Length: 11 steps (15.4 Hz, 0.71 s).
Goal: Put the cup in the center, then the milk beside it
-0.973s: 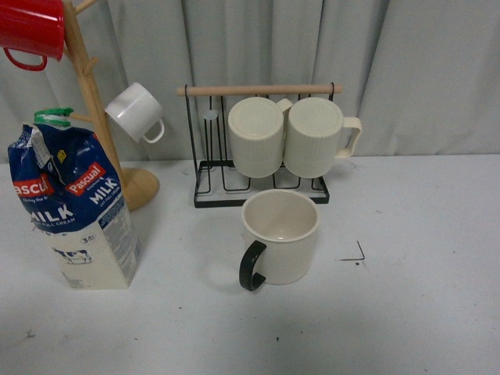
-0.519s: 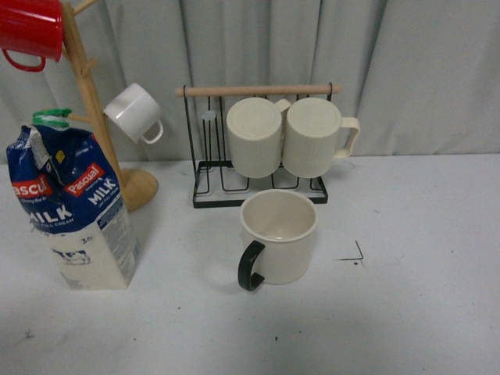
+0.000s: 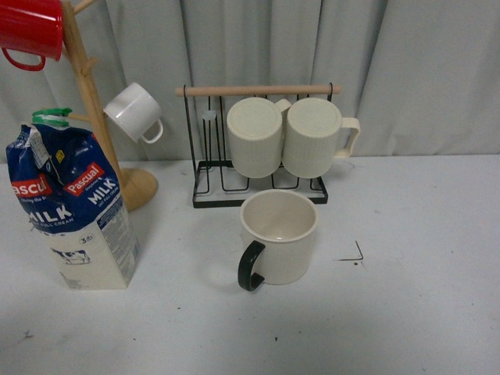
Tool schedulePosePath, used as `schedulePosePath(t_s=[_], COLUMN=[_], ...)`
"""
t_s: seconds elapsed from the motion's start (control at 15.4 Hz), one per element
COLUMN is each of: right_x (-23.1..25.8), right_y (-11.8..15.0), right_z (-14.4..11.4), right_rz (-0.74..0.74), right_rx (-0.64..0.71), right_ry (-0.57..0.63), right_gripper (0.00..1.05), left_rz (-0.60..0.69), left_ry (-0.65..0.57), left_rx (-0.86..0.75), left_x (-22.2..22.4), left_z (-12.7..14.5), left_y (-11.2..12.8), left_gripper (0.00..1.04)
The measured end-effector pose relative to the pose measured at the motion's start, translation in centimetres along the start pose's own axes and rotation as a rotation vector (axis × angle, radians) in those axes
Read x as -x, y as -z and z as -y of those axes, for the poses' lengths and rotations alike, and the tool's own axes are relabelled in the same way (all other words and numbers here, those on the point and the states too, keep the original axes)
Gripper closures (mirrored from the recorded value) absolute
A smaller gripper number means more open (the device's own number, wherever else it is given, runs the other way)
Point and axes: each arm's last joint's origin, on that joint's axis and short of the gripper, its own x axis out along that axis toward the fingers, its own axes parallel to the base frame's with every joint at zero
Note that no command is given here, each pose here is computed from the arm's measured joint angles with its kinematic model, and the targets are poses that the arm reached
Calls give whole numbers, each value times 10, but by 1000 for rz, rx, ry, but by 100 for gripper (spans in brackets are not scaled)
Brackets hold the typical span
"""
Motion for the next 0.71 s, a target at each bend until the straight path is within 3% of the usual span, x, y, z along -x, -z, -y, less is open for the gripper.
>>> schedulePosePath(t_s=[0.06, 0.13, 0.19, 0.32, 0.71], right_x=[0, 0, 0, 0, 0], right_y=[0, 0, 0, 0, 0], right_z=[0, 0, 0, 0, 0], right_rz=[-1, 1, -2, 0, 0], right_rx=[0, -1, 0, 0, 0], right_ry=[-1, 0, 0, 0, 0], right_gripper=[31, 20, 9, 7, 6], left_rz=[-284, -378, -328, -172, -230], left_ry=[-58, -111, -96, -54, 24], left_rx=[99, 160, 185, 169, 103], left_x=[-2, -3, -7, -33, -117], left_z=[-3, -5, -5, 0, 10], left_y=[-9, -24, -44, -93, -96], left_gripper=[7, 7, 7, 7, 7])
